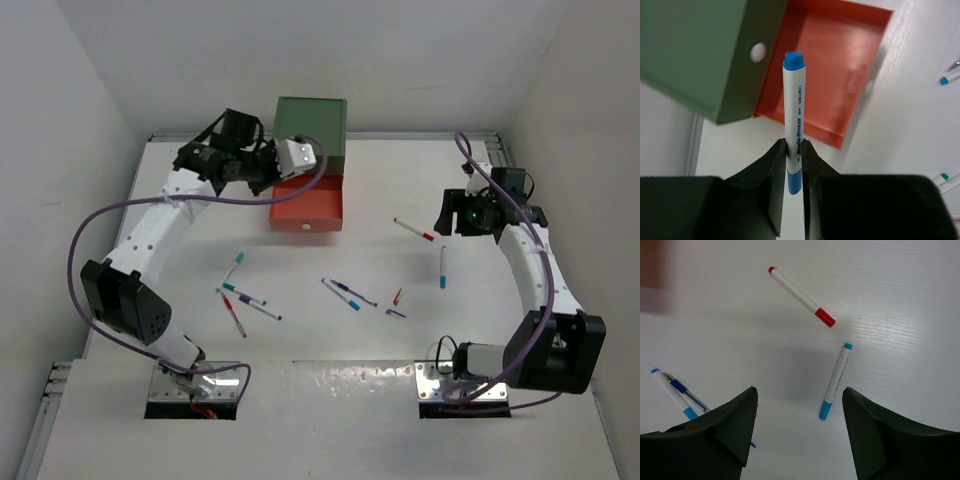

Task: Sort the stationery into containers
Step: Pick up the pen from the center of the board, then place the pen in the drawer.

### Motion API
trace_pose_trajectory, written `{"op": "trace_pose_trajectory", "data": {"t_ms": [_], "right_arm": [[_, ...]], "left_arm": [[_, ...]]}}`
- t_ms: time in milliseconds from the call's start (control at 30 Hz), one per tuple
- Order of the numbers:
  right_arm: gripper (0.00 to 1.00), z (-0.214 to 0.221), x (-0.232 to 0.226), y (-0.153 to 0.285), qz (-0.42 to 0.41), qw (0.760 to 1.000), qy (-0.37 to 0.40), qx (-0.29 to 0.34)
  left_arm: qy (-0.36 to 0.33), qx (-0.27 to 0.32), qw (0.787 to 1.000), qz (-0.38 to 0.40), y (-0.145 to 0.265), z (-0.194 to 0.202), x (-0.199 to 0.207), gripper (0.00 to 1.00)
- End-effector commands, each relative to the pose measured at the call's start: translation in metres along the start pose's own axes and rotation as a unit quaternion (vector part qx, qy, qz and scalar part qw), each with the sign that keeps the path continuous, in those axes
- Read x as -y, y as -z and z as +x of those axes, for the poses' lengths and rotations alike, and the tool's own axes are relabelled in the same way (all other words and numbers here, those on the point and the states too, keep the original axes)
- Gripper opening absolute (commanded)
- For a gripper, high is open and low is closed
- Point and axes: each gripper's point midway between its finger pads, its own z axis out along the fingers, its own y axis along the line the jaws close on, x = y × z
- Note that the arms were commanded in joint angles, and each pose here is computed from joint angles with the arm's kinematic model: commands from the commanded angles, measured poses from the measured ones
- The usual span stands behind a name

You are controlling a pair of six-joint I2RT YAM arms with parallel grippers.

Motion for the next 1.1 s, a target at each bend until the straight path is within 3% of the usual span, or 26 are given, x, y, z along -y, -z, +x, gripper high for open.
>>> {"op": "trace_pose_trajectory", "data": {"t_ms": [0, 367, 500, 867, 1067], "right_arm": [[0.68, -0.01, -0.002, -0.004, -0.014, 1.0, -0.007, 0.01], [0.65, -0.017, 0.011, -0.03, -0.007, 1.0, -0.002, -0.023], [0.63, -0.017, 0.009, -0.047, -0.01, 0.999, 0.008, -0.041], [0.62, -0.012, 0.0, -0.103, -0.011, 0.991, 0.073, -0.11], [0.61, -0.003, -0.016, -0.123, -0.024, 0.985, 0.107, -0.133]], "left_arm": [[-0.077, -0.028, 0.996, 0.046, -0.029, 0.004, 0.026, 0.0], [-0.152, -0.069, 0.982, 0.086, -0.103, 0.013, 0.037, 0.05], [-0.163, -0.081, 0.979, 0.09, -0.117, 0.02, 0.03, 0.17], [-0.146, -0.07, 0.985, 0.056, -0.127, 0.008, 0.005, 0.41], [-0.119, -0.034, 0.992, 0.031, -0.112, -0.019, -0.011, 0.42]]}}
